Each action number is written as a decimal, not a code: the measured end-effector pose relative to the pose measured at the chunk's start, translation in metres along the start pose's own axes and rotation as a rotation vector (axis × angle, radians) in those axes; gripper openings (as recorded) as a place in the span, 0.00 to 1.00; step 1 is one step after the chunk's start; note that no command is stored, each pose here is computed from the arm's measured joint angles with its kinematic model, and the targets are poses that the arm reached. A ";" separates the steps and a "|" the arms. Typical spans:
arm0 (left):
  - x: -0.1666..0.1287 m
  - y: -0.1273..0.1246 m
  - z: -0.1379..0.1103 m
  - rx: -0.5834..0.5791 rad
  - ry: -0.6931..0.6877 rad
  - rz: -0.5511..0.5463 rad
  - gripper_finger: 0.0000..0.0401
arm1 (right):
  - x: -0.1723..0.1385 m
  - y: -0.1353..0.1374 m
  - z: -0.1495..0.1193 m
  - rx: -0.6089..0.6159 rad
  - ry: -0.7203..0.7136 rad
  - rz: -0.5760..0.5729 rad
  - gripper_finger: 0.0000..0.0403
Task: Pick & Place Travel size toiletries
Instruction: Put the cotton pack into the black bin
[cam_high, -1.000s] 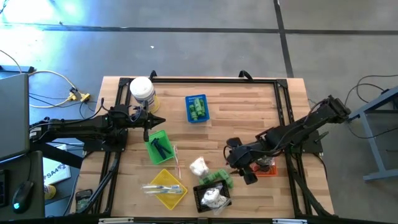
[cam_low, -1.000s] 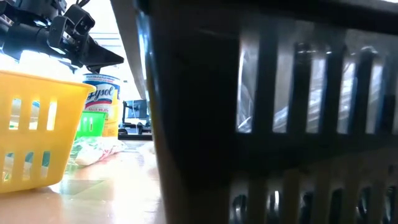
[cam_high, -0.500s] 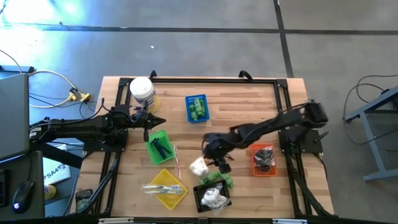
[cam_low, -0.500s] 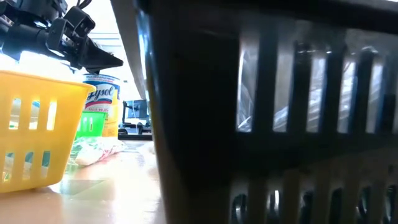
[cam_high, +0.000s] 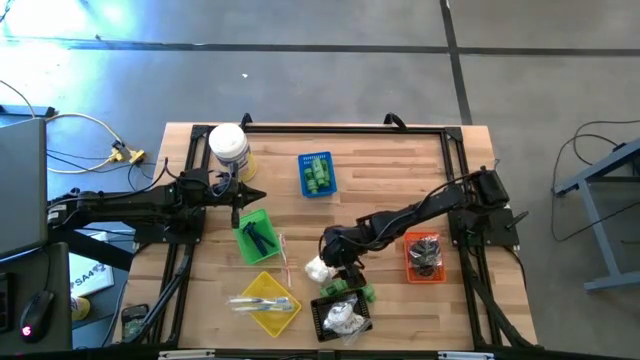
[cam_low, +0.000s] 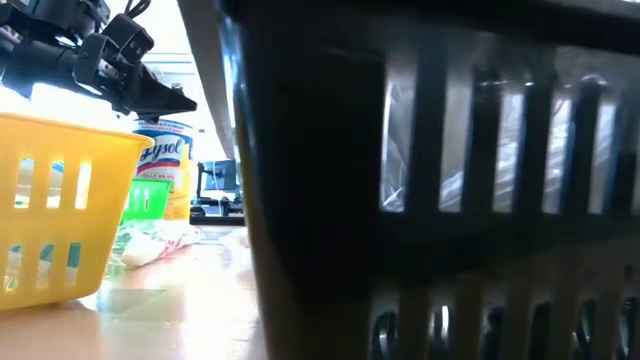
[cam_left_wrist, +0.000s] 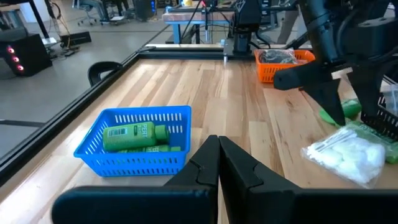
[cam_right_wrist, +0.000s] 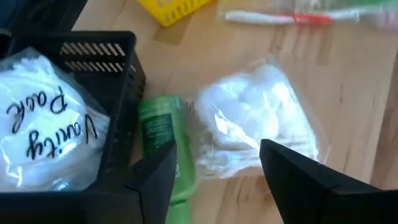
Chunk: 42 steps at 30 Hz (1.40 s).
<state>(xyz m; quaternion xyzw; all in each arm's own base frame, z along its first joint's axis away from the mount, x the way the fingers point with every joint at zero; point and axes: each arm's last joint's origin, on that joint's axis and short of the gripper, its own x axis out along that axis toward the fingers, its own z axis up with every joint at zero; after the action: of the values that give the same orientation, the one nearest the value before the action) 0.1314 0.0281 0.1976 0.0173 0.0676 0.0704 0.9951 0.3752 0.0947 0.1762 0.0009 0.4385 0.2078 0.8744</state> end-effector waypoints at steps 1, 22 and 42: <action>0.000 0.000 0.000 0.000 0.000 0.000 0.00 | 0.000 0.001 -0.001 0.031 0.006 0.001 0.56; 0.000 0.000 0.000 -0.008 -0.002 -0.006 0.00 | 0.034 0.015 -0.017 0.237 0.094 -0.054 0.57; 0.000 0.000 -0.001 -0.004 0.010 -0.012 0.00 | 0.031 0.009 -0.015 0.169 0.063 -0.187 0.02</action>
<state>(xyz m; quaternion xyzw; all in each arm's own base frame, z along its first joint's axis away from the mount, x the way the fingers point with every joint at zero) 0.1313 0.0277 0.1967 0.0147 0.0727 0.0644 0.9952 0.3766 0.1113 0.1445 0.0273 0.4798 0.0875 0.8726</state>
